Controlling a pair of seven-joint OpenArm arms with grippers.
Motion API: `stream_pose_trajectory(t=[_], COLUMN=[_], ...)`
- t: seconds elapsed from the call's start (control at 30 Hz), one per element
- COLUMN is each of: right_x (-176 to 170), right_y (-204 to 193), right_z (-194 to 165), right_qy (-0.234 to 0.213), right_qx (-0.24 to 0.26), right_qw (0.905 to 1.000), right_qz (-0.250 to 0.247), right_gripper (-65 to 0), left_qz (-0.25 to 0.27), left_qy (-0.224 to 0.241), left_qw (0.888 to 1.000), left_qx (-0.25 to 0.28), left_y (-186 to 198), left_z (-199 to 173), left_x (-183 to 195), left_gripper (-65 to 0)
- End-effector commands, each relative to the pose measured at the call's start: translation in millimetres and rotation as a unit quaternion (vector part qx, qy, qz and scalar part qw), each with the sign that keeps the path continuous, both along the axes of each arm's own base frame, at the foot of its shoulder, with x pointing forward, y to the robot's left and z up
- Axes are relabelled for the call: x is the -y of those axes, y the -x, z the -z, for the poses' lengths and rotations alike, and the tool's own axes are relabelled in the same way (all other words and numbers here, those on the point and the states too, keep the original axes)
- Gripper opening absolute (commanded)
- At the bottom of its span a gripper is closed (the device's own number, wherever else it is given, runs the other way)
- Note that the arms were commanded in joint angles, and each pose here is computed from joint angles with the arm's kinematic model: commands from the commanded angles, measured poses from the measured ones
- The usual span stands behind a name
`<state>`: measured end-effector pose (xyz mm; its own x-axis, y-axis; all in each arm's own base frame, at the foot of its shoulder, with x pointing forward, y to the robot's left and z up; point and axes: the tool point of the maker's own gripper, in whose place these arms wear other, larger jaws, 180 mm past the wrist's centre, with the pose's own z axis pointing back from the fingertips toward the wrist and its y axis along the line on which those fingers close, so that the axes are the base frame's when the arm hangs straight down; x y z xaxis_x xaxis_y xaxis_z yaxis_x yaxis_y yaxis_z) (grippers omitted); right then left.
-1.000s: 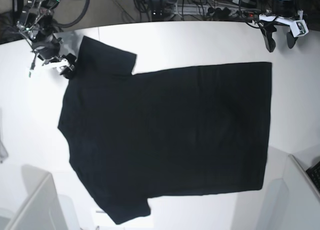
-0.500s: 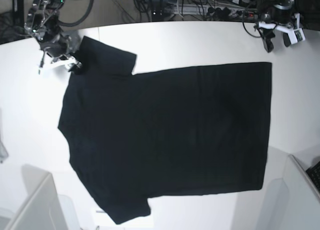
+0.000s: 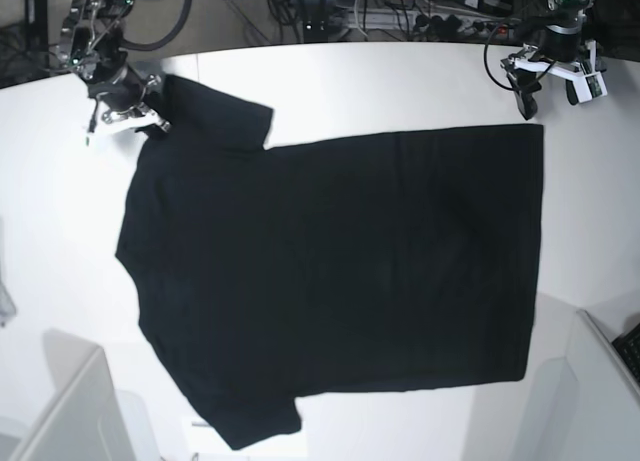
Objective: Fold the T-shirt properly
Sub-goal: 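Move both grippers down to the shirt's shoulder corners and grasp them, then lift the grasped shoulder corners and pull the shirt toward the robot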
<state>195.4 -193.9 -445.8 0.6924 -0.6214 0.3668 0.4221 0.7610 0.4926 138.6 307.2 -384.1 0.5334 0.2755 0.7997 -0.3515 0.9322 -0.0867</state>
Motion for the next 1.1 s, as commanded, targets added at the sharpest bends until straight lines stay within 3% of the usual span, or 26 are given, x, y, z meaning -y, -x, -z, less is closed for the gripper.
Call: stream_pose_trajectory(t=[0.0,0.27,0.47,0.9,0.97,1.07], right_x=[2,1,0,1,1,3], right_y=[10,10,10,12,12,13], right_z=[5,5,5,6,6,6], right_qy=[0.005,0.005,0.004,0.005,0.005,0.006], right_qx=[-0.022,-0.023,-0.023,-0.025,-0.025,-0.025], right_qw=[0.9997,0.9997,0.9997,0.9996,0.9996,0.9996], right_qz=[-0.008,-0.009,-0.010,-0.009,-0.009,-0.007], right_gripper=[-65.0,-65.0,-65.0,-65.0,-65.0,-65.0], left_qz=[0.002,-0.019,-0.012,-0.015,-0.020,-0.023], left_qy=[-0.004,0.008,0.050,0.089,0.092,0.095], left_qw=[1.000,1.000,0.998,0.995,0.995,0.994], left_qx=[0.017,0.013,-0.032,-0.035,-0.041,-0.042], left_y=[-6,-16,-32,-51,-50,-52], left_z=[-8,11,34,56,62,65], left_x=[-2,-11,3,23,22,21], left_gripper=[-10.2,-10.2,-10.2,-10.4,-14.0,-30.4])
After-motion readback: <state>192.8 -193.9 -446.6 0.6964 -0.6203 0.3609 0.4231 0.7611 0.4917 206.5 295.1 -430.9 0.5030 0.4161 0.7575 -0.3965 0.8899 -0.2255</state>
